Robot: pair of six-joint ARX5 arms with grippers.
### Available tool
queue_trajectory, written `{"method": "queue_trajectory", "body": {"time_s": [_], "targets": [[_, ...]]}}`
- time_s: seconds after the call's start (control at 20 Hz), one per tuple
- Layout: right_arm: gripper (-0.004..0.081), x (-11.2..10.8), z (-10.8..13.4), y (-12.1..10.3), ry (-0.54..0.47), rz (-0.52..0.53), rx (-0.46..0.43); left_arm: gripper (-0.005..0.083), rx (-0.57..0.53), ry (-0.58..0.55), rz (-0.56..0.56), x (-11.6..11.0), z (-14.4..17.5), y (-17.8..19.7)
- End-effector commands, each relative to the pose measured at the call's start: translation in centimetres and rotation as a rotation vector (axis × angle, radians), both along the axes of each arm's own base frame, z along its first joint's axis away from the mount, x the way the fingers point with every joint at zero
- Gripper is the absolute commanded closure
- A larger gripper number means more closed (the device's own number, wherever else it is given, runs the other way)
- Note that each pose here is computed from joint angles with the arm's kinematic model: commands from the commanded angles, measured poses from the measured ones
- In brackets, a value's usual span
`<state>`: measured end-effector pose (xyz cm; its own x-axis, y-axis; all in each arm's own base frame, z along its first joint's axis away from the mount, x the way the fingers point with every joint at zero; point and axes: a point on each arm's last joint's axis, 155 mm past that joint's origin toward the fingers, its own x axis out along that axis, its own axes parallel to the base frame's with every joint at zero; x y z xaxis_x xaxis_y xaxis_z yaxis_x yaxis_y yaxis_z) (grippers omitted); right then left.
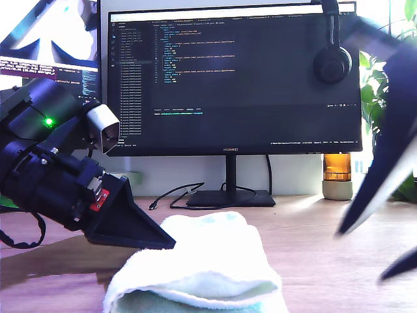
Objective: Fold the tea towel to a neat square and place it to the right
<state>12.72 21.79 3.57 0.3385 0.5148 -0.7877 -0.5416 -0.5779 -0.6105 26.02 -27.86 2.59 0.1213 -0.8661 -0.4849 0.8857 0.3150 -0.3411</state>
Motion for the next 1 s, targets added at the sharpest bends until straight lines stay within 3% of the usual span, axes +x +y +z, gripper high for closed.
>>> {"method": "queue_trajectory", "body": {"time_s": [0.0, 0.15, 0.6, 0.95], "targets": [[0.0379, 0.4, -0.1, 0.7, -0.023, 0.024, 0.012, 0.0795, 0.006, 0.021, -0.004, -0.5, -0.7, 0.1], [0.0377, 1.2, -0.1, 1.9, -0.034, 0.033, 0.043, 0.0795, 0.006, 0.019, -0.004, -0.5, -0.6, 0.1], [0.0339, 3.0, -2.1, 2.6, -0.05, 0.051, 0.004, 0.0795, 0.008, 0.017, -0.007, -0.5, -0.7, 0.1], [0.0346, 2.6, -3.8, 3.5, -0.007, 0.089, -0.004, 0.0795, 0.008, 0.018, -0.007, -0.6, -0.7, 0.2]]}}
